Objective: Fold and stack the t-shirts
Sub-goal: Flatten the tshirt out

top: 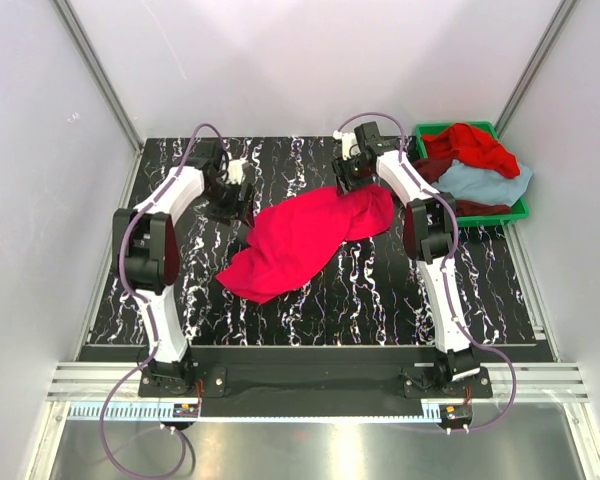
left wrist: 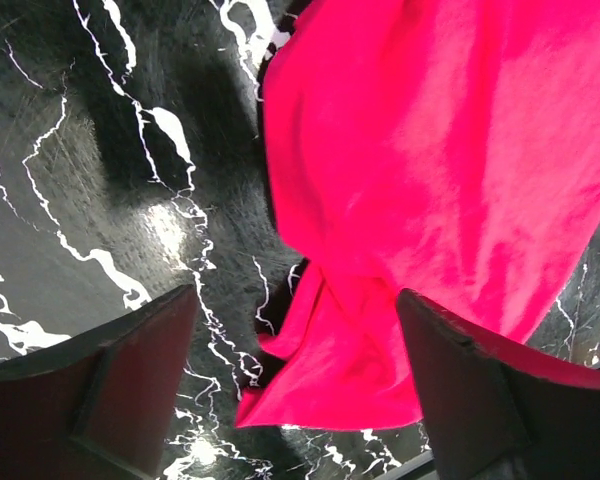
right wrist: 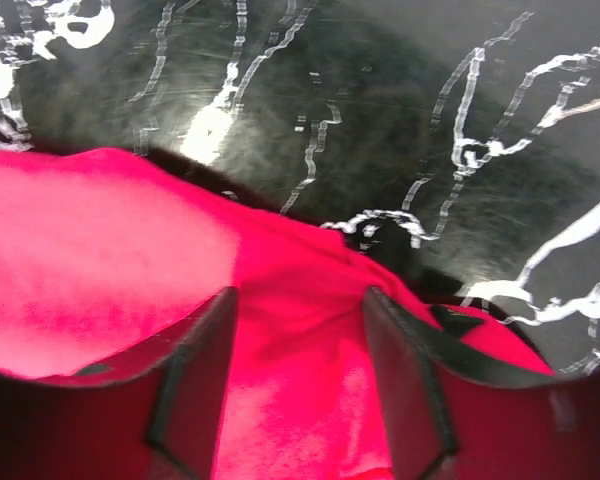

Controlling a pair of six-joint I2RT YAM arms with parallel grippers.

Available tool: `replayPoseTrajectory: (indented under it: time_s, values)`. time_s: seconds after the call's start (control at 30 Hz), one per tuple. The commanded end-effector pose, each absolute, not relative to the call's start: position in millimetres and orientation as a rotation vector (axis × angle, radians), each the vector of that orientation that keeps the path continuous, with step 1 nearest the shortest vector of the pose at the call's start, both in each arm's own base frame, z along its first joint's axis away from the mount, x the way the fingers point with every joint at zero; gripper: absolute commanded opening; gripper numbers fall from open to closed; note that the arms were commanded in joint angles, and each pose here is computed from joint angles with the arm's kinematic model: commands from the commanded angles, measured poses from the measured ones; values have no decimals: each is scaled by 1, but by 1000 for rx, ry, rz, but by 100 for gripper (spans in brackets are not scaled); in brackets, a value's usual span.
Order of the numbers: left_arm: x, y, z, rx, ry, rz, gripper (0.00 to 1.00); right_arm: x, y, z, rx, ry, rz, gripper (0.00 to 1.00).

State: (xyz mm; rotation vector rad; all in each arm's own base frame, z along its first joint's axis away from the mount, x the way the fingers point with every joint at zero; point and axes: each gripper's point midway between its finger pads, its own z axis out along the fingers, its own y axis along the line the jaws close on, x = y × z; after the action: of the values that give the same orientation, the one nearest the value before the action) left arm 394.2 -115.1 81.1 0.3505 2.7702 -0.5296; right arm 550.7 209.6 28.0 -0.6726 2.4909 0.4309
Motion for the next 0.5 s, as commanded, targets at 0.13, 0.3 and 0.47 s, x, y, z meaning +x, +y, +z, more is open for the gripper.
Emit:
replayPoseTrajectory:
  time_s: [0.13,0.3,0.47]
  values:
    - [427,-121,72,400,2738,-555,76,562,201,32,-676,2465,317,57]
    - [430,-131,60,421,2754,-647,71,561,198,39,-662,2462,302,62]
    - [395,-123,69,369,2794,-681,73,563,194,44,-666,2452,268,63]
